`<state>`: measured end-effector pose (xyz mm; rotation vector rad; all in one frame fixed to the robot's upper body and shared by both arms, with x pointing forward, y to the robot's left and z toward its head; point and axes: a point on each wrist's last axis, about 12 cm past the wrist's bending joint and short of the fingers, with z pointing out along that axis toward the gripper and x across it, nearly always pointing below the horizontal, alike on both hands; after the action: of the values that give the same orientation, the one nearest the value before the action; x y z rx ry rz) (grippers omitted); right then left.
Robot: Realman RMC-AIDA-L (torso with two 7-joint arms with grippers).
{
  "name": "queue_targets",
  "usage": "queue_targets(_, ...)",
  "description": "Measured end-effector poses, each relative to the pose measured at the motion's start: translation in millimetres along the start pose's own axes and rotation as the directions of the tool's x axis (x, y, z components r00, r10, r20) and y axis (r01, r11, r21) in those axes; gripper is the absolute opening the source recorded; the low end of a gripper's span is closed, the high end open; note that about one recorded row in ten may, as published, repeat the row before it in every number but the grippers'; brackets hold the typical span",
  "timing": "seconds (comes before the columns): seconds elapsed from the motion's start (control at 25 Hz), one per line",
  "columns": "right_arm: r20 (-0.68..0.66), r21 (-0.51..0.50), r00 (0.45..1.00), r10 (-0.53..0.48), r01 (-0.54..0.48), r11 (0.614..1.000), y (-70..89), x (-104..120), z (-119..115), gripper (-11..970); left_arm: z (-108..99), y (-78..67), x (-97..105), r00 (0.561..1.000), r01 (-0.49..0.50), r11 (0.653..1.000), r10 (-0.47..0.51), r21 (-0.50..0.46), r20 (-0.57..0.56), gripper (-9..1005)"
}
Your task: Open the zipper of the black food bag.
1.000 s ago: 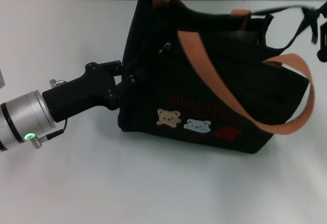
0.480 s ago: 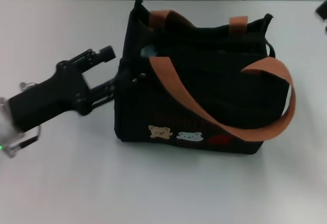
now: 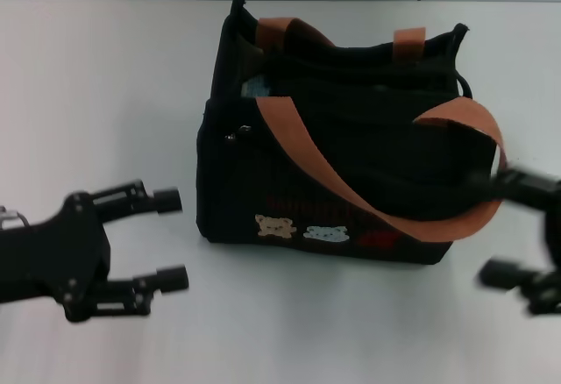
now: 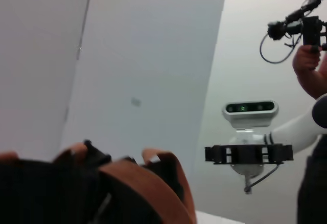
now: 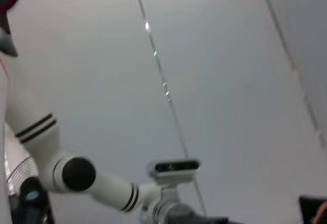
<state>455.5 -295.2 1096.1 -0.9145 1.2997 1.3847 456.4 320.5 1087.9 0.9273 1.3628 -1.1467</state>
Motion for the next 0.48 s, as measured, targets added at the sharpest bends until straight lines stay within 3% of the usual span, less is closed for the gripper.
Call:
queue_targets(0.2,-0.068,-0.034,0.998,0.018,-0.020,0.999,-4.1,8,16,821,3,-7.6,8,0.993,0.076,0.994,-0.068,0.080,-0.095,834)
queue_targets(0.48,-0.087,-0.044,0.996,0.028,-0.032,0.999,-10.7,6,24,835,7,-0.1,-1,0.990,0.108,0.990,-0.098,0.090,-0.105,834)
